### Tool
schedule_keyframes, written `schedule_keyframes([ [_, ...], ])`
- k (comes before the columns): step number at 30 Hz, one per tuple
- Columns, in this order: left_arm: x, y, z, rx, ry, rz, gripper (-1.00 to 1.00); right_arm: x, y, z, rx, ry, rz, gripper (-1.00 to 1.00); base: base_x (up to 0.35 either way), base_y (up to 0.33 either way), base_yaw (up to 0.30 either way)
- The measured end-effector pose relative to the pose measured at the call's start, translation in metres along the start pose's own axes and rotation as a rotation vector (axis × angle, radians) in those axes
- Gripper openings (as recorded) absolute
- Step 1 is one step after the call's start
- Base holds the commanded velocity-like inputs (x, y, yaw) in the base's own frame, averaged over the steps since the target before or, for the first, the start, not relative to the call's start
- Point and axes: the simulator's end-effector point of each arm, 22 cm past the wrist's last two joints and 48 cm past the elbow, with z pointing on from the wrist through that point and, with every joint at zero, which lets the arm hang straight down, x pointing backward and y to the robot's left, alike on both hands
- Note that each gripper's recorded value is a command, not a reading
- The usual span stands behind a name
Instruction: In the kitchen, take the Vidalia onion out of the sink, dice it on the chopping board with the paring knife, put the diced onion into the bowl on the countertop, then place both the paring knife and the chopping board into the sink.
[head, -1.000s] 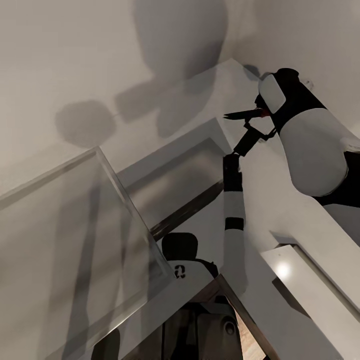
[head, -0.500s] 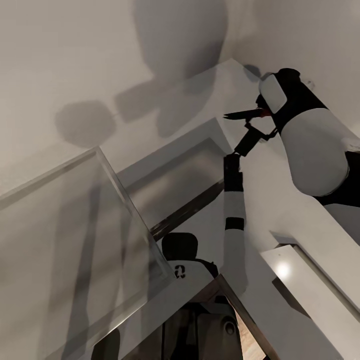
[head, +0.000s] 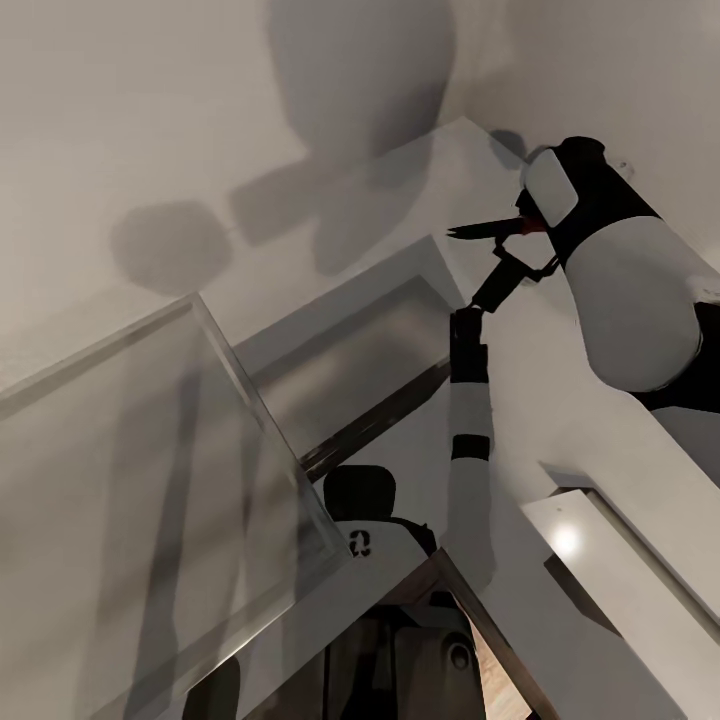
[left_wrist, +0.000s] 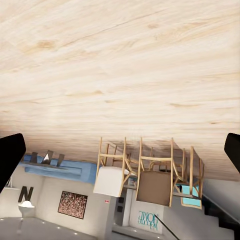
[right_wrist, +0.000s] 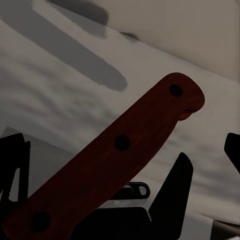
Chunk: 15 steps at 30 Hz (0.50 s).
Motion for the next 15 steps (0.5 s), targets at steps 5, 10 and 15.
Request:
schedule_keyframes([
  [5, -0.0001, 0.0004, 0.0000, 0.000, 0.000, 0.000, 1.00, 0.0000, -0.0002, 0.0000, 0.001, 0.000, 0.001, 1.00, 0.000, 0.000, 0.000],
  [10, 0.0000, -0.0002, 0.0000, 0.000, 0.000, 0.001, 1.00, 0.0000, 0.0000, 0.0002, 0.000, -0.001, 0.002, -1.00, 0.000, 0.000, 0.000],
  [15, 0.0000, -0.0003, -0.0001, 0.000, 0.000, 0.000, 1.00, -0.0029, -0.0047, -0.0003, 0.019, -0.008, -0.026, -1.00, 0.000, 0.000, 0.000],
])
